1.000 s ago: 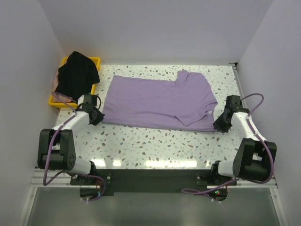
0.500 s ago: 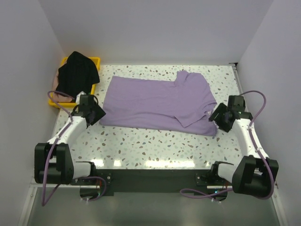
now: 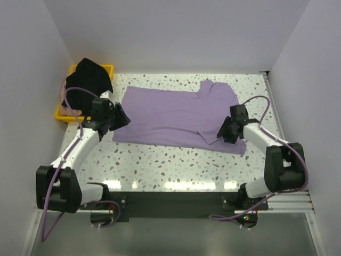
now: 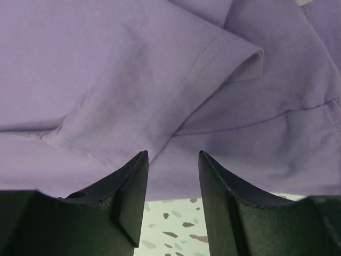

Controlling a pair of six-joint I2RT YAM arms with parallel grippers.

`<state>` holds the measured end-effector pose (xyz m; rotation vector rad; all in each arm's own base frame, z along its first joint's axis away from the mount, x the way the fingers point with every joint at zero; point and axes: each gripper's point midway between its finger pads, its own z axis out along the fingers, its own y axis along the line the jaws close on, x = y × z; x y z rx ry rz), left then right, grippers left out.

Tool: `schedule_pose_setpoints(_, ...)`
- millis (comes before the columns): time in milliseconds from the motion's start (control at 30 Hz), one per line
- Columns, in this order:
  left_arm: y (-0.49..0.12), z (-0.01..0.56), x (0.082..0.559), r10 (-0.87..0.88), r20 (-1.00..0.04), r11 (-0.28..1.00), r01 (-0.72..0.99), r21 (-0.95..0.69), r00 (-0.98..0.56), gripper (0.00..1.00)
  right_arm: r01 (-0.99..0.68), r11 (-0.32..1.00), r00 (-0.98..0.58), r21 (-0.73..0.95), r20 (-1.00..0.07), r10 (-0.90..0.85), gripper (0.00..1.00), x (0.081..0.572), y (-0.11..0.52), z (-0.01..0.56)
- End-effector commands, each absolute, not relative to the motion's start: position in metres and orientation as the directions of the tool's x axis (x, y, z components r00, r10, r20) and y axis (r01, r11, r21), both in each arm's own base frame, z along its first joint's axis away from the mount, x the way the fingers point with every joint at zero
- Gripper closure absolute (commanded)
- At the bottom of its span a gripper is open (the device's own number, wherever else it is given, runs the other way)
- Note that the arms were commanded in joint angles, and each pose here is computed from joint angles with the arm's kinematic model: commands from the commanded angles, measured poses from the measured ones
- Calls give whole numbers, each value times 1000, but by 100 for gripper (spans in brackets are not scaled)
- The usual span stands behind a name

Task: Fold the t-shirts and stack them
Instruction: Fold the tshirt

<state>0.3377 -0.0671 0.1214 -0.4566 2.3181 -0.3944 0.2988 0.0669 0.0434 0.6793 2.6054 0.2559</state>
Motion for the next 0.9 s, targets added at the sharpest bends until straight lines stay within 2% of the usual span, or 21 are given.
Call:
schedule_pose_setpoints(0,-79,146,341,-346,-669,914,-76,-398,-659,44,438,839,-718,323,-436,543,54,335,70,54)
schedule_pose_setpoints(433,-93,135,339,-332,-652,901,-23,-434,-682,43,473,832,-688,292,-467,555,55,360,63,40)
schedule_pose_setpoints(533,-95,132,339,-332,-644,897,-20,-442,-689,43,478,829,-682,291,-472,559,58,364,63,40)
schedule_pose_setpoints(567,-95,131,338,-332,-641,897,-22,-441,-692,43,476,828,-679,295,-475,559,59,365,63,41)
schedule_pose_setpoints(733,-95,130,338,-331,-637,896,-20,-444,-696,43,467,828,-669,310,-488,560,81,378,65,49)
schedule_pose_setpoints(767,-95,130,338,-331,-637,896,-20,-444,-696,43,462,828,-669,317,-488,560,88,380,67,51)
schedule_pose_setpoints(867,-95,130,338,-330,-639,896,-18,-443,-695,43,451,831,-670,325,-491,556,98,390,70,56)
